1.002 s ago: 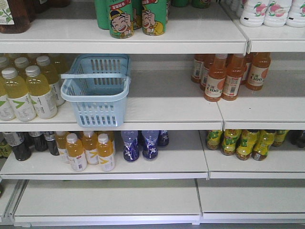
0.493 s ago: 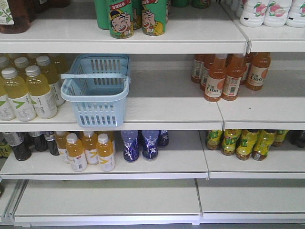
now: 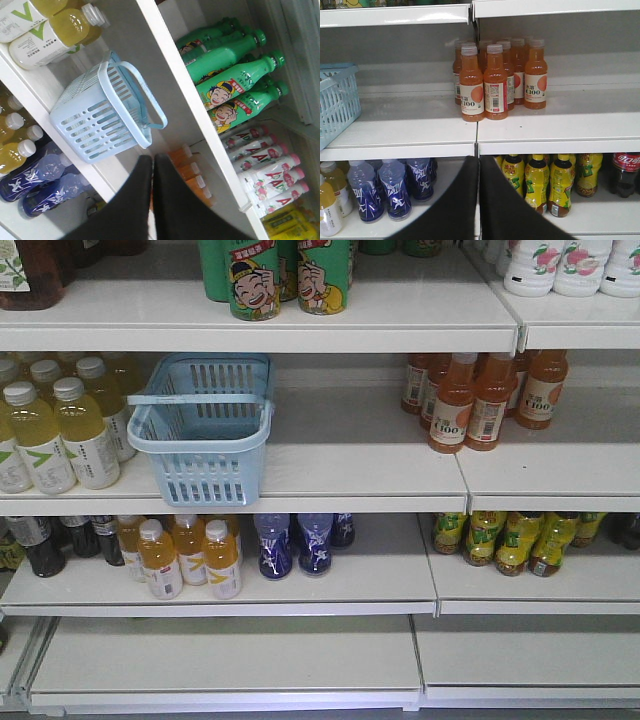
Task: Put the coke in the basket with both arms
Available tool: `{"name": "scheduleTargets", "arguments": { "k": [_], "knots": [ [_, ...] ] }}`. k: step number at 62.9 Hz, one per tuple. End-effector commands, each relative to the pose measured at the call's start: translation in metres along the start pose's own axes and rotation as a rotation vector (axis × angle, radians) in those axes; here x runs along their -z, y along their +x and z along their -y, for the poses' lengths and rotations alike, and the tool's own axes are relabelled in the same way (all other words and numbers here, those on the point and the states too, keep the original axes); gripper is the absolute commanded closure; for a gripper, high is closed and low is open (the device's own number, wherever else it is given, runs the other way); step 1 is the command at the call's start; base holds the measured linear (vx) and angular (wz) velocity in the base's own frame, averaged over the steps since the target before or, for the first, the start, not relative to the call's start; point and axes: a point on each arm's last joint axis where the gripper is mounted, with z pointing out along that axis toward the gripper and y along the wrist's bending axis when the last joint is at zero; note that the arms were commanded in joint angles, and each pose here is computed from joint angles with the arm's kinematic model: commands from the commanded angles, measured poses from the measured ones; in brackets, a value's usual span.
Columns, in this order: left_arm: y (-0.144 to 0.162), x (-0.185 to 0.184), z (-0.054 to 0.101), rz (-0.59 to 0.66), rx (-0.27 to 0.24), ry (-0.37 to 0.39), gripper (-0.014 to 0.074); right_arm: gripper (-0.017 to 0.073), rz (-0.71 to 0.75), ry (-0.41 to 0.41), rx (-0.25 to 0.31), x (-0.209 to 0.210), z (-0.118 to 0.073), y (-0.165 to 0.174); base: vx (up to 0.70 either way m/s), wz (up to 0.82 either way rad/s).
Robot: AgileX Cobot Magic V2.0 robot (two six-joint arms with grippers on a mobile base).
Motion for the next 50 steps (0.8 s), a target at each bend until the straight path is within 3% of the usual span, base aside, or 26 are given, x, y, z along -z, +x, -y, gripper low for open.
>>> {"name": "scheduleTargets", "arguments": {
  "k": [1,9,15,17,22,28,30,34,37,43,46,50],
  "knots": [
    [-0.007,0.001,0.005,0.076,0.083,0.060,0.0599,0.0564,0.084,-0.004,0.018,0.001,0.000,-0.004,0.00,0.00],
    [-0.007,0.002,0.006,0.068,0.289,0.064,0.0599,0.0564,0.084,-0.004,0.018,0.001,0.000,-0.004,0.00,0.00],
    [-0.008,0.002,0.012,0.041,0.524,0.082,0.0599,0.0564,0.084,-0.004,0.018,0.001,0.000,-0.004,0.00,0.00],
    [-0.009,0.004,0.019,0.022,0.580,0.103,0.0599,0.0564,0.084,-0.004,0.018,0.001,0.000,-0.004,0.00,0.00],
    [-0.015,0.009,0.044,-0.024,0.626,0.174,0.0599,0.0564,0.084,-0.004,0.018,0.001,0.000,-0.004,0.00,0.00],
    [-0.027,0.021,0.080,-0.035,0.578,0.290,0.0599,0.0564,0.084,-0.004,0.018,0.001,0.000,-0.004,0.00,0.00],
    [-0.033,0.027,0.093,-0.020,0.534,0.335,0.0599,0.0564,0.084,-0.004,0.018,0.001,0.000,-0.004,0.00,0.00],
    [-0.044,0.038,0.114,0.032,0.422,0.408,0.0599,0.0564,0.084,-0.004,0.018,0.001,0.000,-0.004,0.00,0.00],
    [-0.052,0.046,0.128,0.094,0.307,0.451,0.0599,0.0564,0.084,-0.004,0.018,0.001,0.000,-0.004,0.00,0.00],
    [-0.062,0.050,0.146,0.174,0.131,0.467,0.0599,0.0564,0.084,-0.004,0.018,0.001,0.000,-0.004,0.00,0.00],
    [-0.065,0.047,0.151,0.183,0.100,0.456,0.0599,0.0564,0.084,-0.004,0.018,0.001,0.000,-0.004,0.00,0.00],
    [-0.067,0.038,0.156,0.167,0.101,0.427,0.0599,0.0564,0.084,-0.004,0.018,0.001,0.000,-0.004,0.00,0.00]
  ]
}}
